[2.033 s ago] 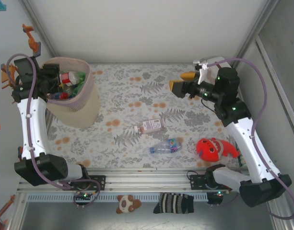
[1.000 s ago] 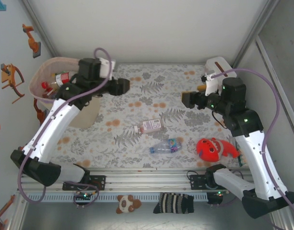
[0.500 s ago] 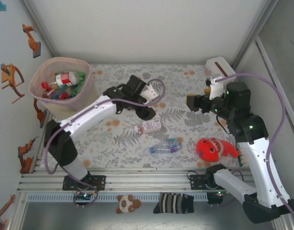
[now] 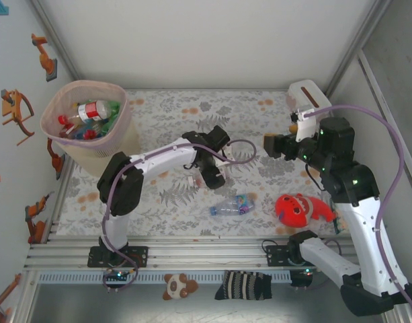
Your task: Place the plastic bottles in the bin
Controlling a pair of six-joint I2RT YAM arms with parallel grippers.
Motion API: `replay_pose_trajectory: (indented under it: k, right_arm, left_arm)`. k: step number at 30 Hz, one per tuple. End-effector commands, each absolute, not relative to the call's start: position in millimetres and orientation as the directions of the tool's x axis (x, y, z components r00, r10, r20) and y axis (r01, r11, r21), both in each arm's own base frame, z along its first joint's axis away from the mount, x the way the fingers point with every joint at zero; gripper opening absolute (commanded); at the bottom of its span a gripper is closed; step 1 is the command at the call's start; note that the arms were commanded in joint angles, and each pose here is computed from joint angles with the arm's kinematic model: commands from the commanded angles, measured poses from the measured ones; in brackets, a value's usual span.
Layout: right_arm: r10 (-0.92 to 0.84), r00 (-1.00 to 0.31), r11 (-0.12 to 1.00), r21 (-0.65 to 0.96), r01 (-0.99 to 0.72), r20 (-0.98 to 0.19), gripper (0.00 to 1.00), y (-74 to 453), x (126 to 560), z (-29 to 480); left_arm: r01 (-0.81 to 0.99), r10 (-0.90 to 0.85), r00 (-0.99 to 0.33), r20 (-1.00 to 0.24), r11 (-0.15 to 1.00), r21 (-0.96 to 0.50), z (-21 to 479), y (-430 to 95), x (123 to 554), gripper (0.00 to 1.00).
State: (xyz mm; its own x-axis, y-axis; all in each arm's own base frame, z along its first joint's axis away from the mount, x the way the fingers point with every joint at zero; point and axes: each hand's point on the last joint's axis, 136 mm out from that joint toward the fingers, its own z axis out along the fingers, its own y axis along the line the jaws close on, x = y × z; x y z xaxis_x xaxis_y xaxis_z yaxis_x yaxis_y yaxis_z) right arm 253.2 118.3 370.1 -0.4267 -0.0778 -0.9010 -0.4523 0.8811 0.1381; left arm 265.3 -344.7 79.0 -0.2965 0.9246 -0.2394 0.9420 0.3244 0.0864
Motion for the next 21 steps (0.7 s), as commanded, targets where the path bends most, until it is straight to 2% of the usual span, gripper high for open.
replay_pose_trajectory:
  k: [1,11,21]
  right_arm:
    - [-0.087,-0.387,0.883,0.109,-0.457,-0.918,0.85,115.9,248.8,383.8]
    - [-0.084,-0.391,0.883,0.113,-0.456,-0.917,0.85,115.4,247.3,381.6]
    - [-0.077,-0.368,0.882,0.109,-0.459,-0.927,0.85,113.9,242.6,389.6]
  left_arm:
    - [0.945,0.946,-0.274,-0.172,0.298,0.133,73.2,-334.7,271.6,0.91]
    - [0.954,0.961,-0.248,-0.118,0.264,0.14,47.7,-335.9,277.1,0.88]
    - [0.962,0.968,-0.224,-0.109,0.238,0.135,38.6,-338.2,278.9,0.67]
